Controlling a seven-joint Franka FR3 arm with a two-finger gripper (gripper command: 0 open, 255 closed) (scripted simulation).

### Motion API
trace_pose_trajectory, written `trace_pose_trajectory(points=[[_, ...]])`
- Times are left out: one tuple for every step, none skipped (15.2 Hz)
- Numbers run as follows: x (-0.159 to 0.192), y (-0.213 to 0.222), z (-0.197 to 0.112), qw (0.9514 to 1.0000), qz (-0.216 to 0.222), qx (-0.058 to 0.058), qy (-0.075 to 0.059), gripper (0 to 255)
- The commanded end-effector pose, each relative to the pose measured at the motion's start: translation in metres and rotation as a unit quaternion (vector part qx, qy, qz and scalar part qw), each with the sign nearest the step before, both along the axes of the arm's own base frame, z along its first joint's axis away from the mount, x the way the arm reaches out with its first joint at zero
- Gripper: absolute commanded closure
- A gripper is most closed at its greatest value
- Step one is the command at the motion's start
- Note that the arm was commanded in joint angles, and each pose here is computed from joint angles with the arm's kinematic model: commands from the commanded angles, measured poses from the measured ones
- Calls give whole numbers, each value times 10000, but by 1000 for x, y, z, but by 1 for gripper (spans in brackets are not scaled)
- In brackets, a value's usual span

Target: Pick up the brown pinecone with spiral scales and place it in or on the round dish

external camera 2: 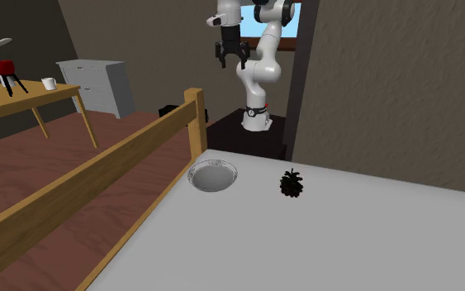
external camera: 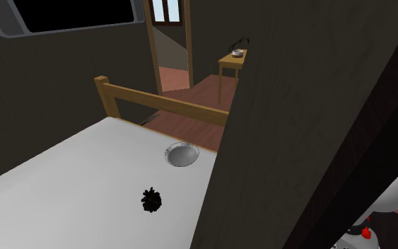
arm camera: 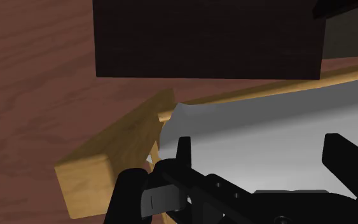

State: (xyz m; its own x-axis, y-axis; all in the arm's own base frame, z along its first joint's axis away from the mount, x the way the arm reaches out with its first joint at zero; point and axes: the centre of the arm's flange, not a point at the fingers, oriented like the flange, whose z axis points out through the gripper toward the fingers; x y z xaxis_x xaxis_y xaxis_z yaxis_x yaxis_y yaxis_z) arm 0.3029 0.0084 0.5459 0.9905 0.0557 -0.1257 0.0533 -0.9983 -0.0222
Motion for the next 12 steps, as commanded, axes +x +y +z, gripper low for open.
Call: trace_pose_trajectory(points=[[0, 0, 0, 10000, 0, 0, 0, 0], [5, 10, -7, 10000, 17, 1, -30, 0], [11, 19, -13, 10000, 34, 2, -59, 0], [16, 29, -20, 9999, 52, 3, -89, 0], [22, 38, -26, 9999, 69, 4, -118, 0], [27, 48, -33, 9999, 86, 4, -148, 0], [32, 57, -39, 9998, 103, 5, -178, 0], [38, 67, -46, 9997, 121, 6, -207, 0], [43, 77, -52, 9996, 138, 7, -237, 0], [49, 86, -58, 9995, 155, 8, -266, 0], [54, 96, -65, 9994, 172, 9, -296, 0], [59, 106, -71, 9993, 189, 10, -326, 0]])
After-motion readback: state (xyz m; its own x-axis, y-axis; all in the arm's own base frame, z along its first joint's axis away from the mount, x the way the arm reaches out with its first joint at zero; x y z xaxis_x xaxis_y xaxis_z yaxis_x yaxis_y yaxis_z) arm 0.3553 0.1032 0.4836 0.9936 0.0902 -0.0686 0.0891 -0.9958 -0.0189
